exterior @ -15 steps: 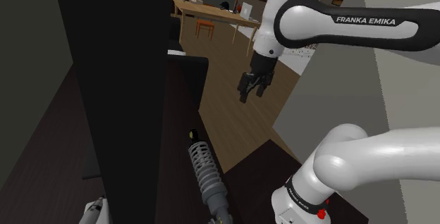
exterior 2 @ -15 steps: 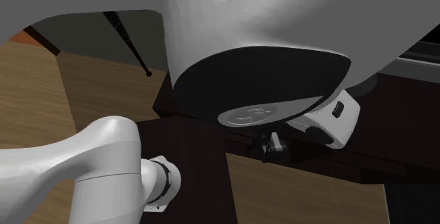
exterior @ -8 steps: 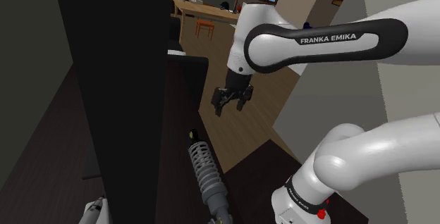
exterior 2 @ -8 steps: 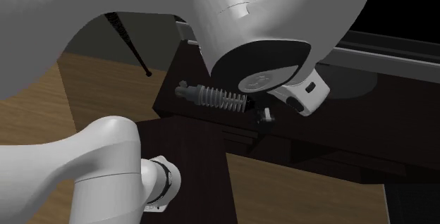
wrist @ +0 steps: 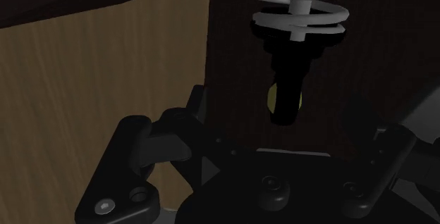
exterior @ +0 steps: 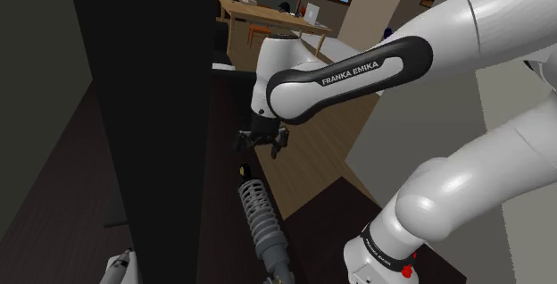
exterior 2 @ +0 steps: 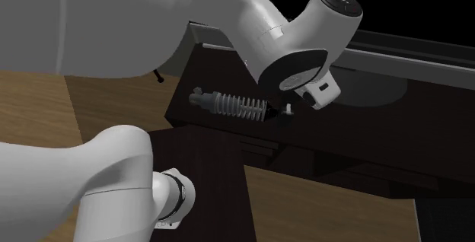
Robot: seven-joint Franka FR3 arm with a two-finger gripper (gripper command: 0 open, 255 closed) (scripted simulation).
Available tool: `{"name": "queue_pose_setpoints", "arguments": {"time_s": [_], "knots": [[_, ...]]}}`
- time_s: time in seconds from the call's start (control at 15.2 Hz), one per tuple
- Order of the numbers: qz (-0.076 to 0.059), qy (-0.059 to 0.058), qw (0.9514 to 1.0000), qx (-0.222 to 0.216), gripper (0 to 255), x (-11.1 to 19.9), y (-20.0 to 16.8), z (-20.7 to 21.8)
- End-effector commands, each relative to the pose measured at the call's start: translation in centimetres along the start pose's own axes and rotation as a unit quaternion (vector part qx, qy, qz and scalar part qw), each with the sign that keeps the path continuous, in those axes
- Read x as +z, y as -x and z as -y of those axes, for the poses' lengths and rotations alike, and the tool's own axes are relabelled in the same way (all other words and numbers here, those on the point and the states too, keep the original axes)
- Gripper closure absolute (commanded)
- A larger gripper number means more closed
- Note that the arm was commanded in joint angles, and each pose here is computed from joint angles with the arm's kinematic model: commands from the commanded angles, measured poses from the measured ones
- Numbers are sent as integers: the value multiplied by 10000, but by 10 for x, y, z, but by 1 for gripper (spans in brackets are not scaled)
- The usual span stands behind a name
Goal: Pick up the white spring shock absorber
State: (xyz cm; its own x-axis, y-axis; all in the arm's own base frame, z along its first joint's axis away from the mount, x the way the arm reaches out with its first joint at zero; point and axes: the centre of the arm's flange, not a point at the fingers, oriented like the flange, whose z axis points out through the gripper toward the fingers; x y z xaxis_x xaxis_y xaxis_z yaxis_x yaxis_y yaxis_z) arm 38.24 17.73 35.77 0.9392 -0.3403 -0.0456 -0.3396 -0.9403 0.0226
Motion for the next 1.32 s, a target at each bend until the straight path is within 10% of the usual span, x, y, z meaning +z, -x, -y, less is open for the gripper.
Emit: {"name": "queue_pose_setpoints", "arguments": {"time_s": [0.0,0.66,0.73,1.25], "knots": [[-14,-6,9997,229,0,20,-7,17],[-15,-5,9997,251,0,62,-10,20],[-15,-5,9997,251,255,62,-10,20],[-15,-5,9997,251,255,62,-10,20]]}}
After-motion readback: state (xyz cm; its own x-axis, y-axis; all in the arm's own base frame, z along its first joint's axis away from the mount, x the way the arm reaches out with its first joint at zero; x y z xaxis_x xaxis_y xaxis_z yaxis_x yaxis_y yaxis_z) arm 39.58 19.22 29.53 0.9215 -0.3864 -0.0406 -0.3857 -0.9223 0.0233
